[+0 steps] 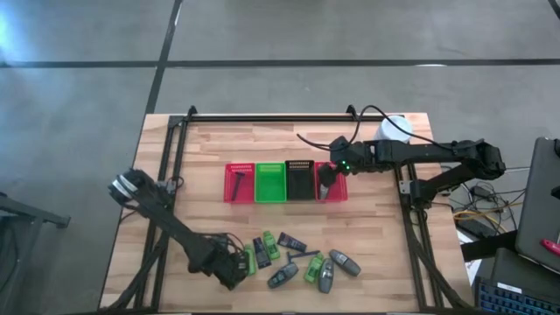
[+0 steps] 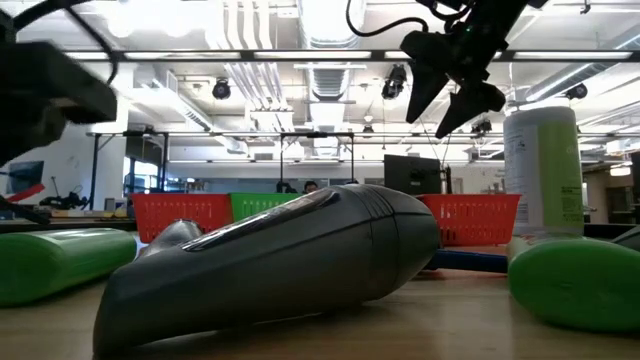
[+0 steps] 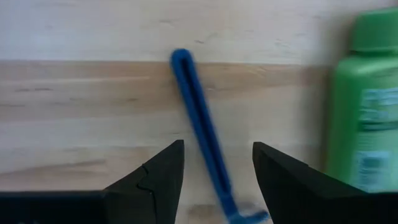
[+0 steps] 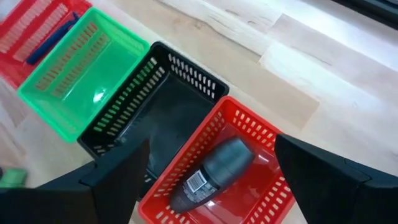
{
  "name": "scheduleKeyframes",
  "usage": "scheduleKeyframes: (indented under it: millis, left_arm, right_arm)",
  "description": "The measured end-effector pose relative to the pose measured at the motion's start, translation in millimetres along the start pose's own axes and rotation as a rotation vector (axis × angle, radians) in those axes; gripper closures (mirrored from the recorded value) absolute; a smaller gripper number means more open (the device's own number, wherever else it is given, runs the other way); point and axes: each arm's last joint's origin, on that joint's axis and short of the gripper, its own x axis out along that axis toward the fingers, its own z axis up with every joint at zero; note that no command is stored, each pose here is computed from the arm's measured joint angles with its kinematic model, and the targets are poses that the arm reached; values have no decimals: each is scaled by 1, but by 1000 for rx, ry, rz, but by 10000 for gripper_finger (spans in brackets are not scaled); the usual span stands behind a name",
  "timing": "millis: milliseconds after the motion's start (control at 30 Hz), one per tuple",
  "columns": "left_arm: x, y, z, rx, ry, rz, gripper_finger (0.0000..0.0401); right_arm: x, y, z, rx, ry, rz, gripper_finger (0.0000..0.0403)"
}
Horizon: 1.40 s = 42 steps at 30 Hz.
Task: Pick & Place Travel size toiletries
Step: Put the left blue razor into the left red bin
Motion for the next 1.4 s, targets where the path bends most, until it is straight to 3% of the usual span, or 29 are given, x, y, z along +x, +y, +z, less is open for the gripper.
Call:
scheduleKeyframes:
  millis: [267, 667, 900, 1100, 1400]
  left_arm:
    - [5, 5, 4, 14, -14, 62, 227]
    - [6, 7, 7, 80, -33, 85, 368]
    - [1, 6, 14, 112, -96, 47, 361]
    - [-28, 2, 34, 155, -133, -12, 371]
    - [-96, -4, 88, 177, -322, -252, 373]
  right_arm:
    - [0, 0, 0, -25, 7, 3, 45]
    - [0, -1, 0, -50, 5, 3, 77]
    - [1, -2, 2, -44, 3, 0, 92]
    - [1, -2, 2, -43, 0, 2, 105]
    - [1, -2, 2, -24, -2, 3, 121]
